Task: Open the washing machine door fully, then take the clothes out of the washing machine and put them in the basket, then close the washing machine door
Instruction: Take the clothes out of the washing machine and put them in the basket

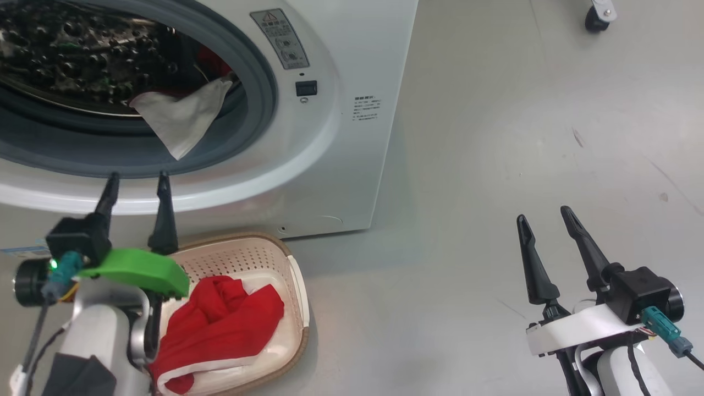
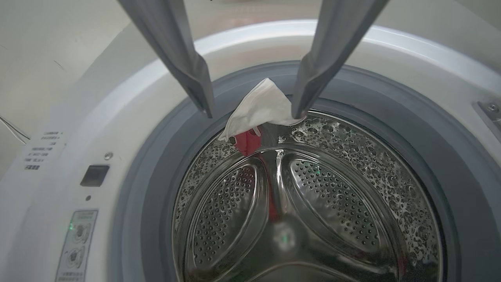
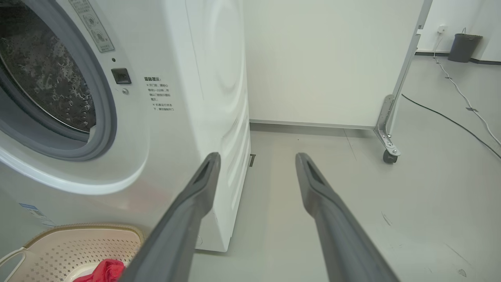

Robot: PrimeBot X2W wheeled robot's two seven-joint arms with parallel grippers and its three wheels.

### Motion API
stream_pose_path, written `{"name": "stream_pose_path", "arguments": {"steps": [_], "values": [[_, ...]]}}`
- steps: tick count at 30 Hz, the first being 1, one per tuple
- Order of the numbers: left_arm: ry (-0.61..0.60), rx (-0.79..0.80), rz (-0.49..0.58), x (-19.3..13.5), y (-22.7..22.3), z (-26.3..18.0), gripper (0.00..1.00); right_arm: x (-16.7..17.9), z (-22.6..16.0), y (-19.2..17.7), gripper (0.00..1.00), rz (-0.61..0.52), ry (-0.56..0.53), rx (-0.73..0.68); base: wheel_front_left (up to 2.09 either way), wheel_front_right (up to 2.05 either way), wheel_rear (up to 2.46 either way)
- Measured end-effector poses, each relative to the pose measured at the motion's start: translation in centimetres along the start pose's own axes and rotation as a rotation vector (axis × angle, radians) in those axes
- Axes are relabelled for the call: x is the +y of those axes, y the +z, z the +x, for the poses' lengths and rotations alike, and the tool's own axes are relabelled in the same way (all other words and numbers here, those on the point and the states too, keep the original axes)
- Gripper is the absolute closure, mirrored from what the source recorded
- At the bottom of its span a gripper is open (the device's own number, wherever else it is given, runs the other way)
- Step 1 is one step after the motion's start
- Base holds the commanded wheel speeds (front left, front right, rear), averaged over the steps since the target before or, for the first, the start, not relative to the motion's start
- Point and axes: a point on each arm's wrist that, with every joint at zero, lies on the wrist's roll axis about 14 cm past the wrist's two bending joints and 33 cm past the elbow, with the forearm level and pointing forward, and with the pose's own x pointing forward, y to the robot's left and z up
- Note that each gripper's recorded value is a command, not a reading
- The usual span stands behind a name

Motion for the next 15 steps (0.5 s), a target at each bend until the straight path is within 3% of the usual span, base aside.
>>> {"name": "stream_pose_path", "arguments": {"steps": [15], "values": [[0.003,0.133,-0.038,0.8,-1.1,12.1,0.0,-2.1,2.2,-3.2,0.0,-0.007,-0.051,0.091,0.0,0.0,0.0]]}}
